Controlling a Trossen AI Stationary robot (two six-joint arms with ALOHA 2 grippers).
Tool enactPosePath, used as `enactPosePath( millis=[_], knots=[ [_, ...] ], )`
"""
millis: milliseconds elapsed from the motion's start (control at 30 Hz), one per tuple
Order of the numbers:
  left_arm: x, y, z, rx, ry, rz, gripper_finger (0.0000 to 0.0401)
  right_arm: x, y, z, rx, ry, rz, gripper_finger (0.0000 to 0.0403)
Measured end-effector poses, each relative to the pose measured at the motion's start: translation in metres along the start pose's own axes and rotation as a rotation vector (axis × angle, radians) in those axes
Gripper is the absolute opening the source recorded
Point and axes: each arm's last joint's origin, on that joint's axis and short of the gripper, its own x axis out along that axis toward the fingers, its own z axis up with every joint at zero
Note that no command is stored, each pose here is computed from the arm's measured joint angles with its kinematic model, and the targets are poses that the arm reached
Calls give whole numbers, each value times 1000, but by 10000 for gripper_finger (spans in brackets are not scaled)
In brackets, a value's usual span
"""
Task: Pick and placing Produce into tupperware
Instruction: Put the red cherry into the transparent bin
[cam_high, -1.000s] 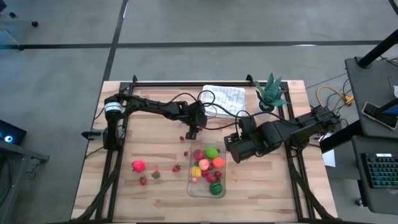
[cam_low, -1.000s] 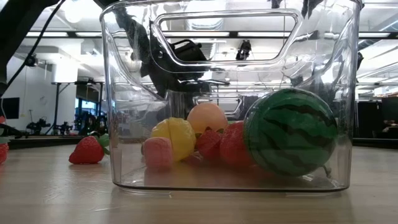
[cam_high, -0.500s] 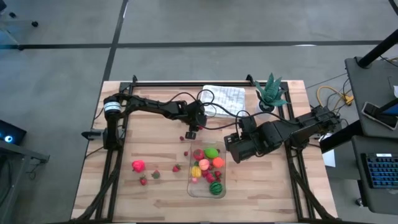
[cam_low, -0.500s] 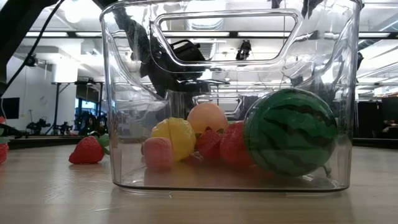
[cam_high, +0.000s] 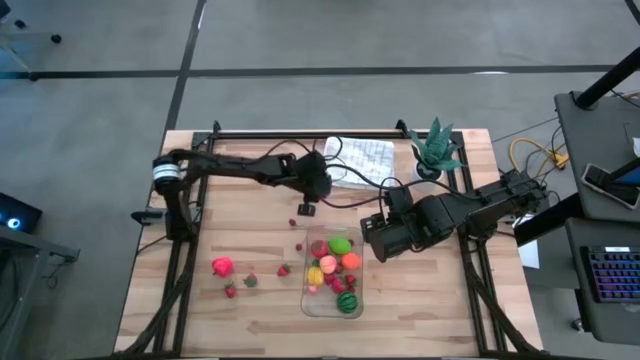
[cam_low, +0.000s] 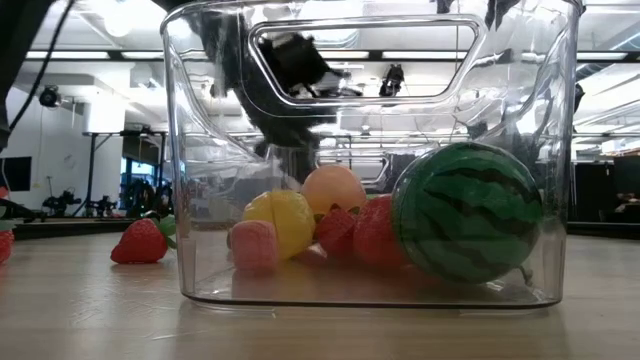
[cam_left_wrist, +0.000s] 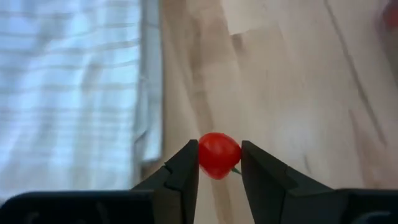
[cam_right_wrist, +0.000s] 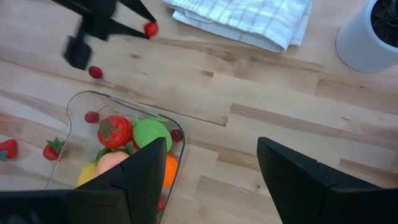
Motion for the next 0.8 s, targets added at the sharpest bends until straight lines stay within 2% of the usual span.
enactPosePath(
  millis=[167,233,333,467,500,567,667,800],
  knots=[
    [-51,-4,12,-73,-33,20,88,0,0,0,-28,0,-1,242],
    [-80,-14,22,-136,-105,-35,88,0,0,0,-53,0,-1,242],
    [-113,-42,38,-189,-210,-144,88,0,0,0,-94,4,-1,242],
    [-134,-100,57,-143,-276,-253,88,0,0,-1,-148,10,0,242],
    [-136,-115,60,-114,-271,-245,88,0,0,-1,-159,14,1,242],
    [-127,-140,64,-68,-239,-154,88,-1,0,-2,-186,27,3,242],
    [-106,-158,67,-58,-199,-56,94,-2,0,-5,-212,36,10,242],
    [-81,-160,67,-261,-147,-68,133,-5,-1,-10,-212,38,18,242]
  ],
)
